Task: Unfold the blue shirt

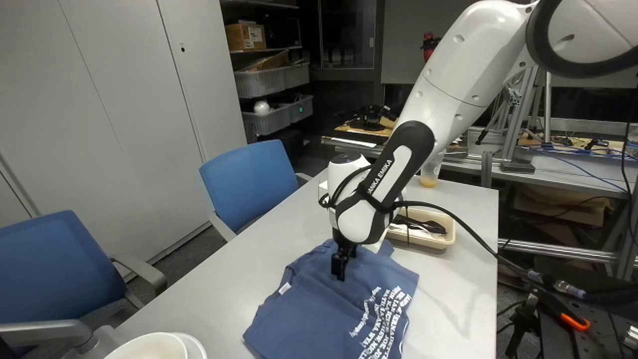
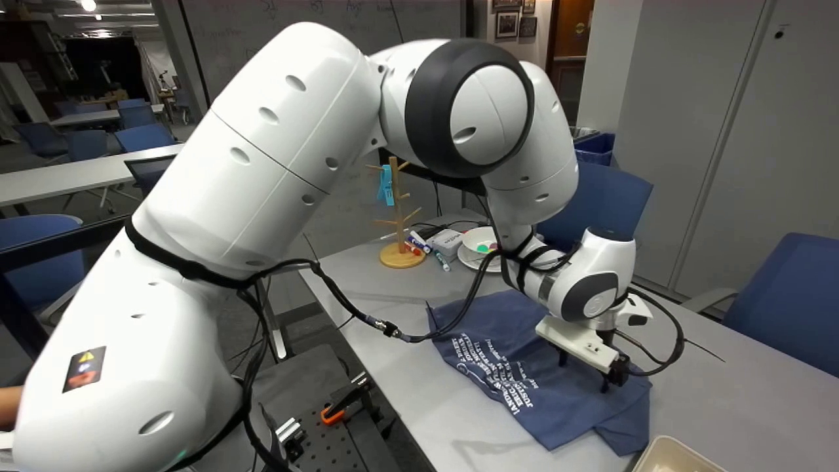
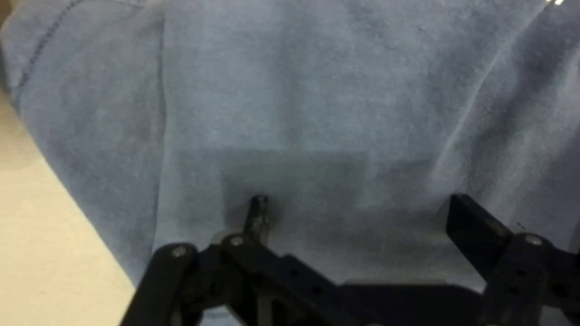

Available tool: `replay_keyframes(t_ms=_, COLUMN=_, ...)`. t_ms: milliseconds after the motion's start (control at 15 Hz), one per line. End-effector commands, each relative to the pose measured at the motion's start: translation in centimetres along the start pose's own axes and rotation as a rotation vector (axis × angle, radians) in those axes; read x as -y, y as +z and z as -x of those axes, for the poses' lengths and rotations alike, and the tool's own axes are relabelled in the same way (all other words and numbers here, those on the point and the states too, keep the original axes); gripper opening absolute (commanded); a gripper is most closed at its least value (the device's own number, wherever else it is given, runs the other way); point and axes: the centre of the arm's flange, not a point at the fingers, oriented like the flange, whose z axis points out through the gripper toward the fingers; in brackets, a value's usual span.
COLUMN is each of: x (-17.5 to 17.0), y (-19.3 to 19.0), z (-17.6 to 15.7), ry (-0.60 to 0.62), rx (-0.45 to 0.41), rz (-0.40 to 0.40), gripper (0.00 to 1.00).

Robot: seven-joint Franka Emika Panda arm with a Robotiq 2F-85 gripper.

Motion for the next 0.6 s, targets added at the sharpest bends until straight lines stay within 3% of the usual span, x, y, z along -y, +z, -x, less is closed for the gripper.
replay_keyframes(t_ms=0, x=-2.5, y=1.8, z=-2.9, ry=0.036, rx=-0.018, rz=0.083, gripper=1.00)
replay_keyframes(t_ms=200, x=-2.9, y=1.3, z=-3.5, ry=0.048, rx=-0.030, rz=0.100, gripper=1.00)
replay_keyframes(t_ms=533, x=-0.3, y=-2.4, z=-4.2, ry=0.024, rx=-0.006, rz=0.080, gripper=1.00)
